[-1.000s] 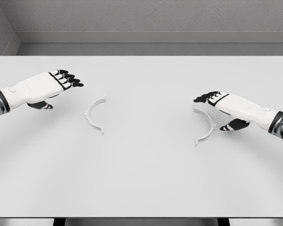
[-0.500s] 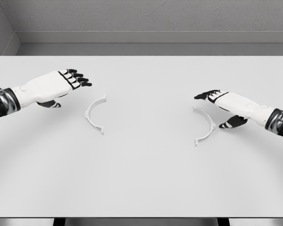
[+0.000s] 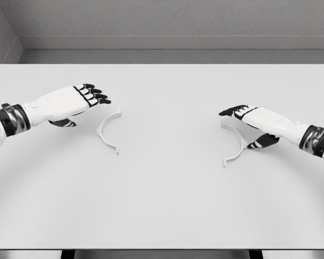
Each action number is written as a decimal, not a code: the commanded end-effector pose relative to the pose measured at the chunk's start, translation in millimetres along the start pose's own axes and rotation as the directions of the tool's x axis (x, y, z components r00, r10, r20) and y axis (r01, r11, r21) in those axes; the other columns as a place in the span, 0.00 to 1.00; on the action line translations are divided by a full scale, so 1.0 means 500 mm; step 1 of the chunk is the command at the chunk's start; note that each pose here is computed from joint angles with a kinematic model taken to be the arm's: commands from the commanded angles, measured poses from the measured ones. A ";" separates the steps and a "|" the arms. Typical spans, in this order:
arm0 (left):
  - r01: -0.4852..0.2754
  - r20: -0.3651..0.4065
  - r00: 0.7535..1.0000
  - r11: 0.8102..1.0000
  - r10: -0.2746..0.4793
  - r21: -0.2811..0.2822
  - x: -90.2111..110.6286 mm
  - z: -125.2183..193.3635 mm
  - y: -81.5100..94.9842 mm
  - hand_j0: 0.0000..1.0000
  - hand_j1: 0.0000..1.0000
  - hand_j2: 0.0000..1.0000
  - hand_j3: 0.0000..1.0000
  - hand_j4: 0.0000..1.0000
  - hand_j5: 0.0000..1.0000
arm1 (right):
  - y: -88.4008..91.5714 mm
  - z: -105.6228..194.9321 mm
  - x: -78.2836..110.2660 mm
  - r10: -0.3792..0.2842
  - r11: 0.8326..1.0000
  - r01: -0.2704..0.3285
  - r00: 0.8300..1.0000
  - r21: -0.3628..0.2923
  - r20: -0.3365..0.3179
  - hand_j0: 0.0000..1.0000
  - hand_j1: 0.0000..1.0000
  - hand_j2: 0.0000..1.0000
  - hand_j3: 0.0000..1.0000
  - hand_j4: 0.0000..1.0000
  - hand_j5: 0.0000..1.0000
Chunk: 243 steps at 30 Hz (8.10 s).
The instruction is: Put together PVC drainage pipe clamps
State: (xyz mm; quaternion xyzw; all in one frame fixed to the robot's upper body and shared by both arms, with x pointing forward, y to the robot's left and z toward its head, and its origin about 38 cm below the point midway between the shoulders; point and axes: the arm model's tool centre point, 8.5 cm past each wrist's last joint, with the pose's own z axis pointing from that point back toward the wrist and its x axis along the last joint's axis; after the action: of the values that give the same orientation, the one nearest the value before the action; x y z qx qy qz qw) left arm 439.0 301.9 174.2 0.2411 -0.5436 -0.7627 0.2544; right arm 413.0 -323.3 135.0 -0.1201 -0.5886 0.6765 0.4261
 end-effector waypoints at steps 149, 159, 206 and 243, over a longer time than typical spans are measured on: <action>-0.044 -0.094 0.994 0.994 0.053 0.103 0.133 -0.143 -0.022 1.00 1.00 1.00 1.00 1.00 1.00 | 0.042 -0.210 0.222 0.067 0.992 -0.096 0.947 0.078 0.316 1.00 1.00 1.00 1.00 1.00 1.00; -0.042 -0.110 0.993 0.995 0.052 0.095 0.119 -0.143 -0.023 1.00 1.00 1.00 1.00 1.00 1.00 | -0.016 -0.185 0.242 0.124 0.992 -0.126 0.935 -0.014 0.334 1.00 1.00 1.00 1.00 1.00 1.00; -0.046 -0.085 0.995 0.993 0.056 0.113 0.133 -0.196 -0.001 1.00 1.00 1.00 1.00 1.00 1.00 | -0.083 0.236 -0.014 -0.136 0.924 0.127 0.991 -0.361 0.001 1.00 1.00 1.00 1.00 1.00 1.00; -0.035 -0.081 0.996 0.991 0.045 0.128 0.138 -0.197 0.015 1.00 1.00 1.00 1.00 1.00 1.00 | -0.077 0.238 -0.021 -0.149 0.923 0.137 0.989 -0.359 -0.006 1.00 1.00 1.00 1.00 1.00 1.00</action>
State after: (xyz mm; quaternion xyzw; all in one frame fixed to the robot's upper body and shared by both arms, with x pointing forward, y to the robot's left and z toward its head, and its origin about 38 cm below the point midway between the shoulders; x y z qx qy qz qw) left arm 451.0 183.3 145.2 0.2762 -0.5844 -0.7118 0.2747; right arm 356.9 -415.0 198.4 -0.1652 -0.6997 0.5262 0.4540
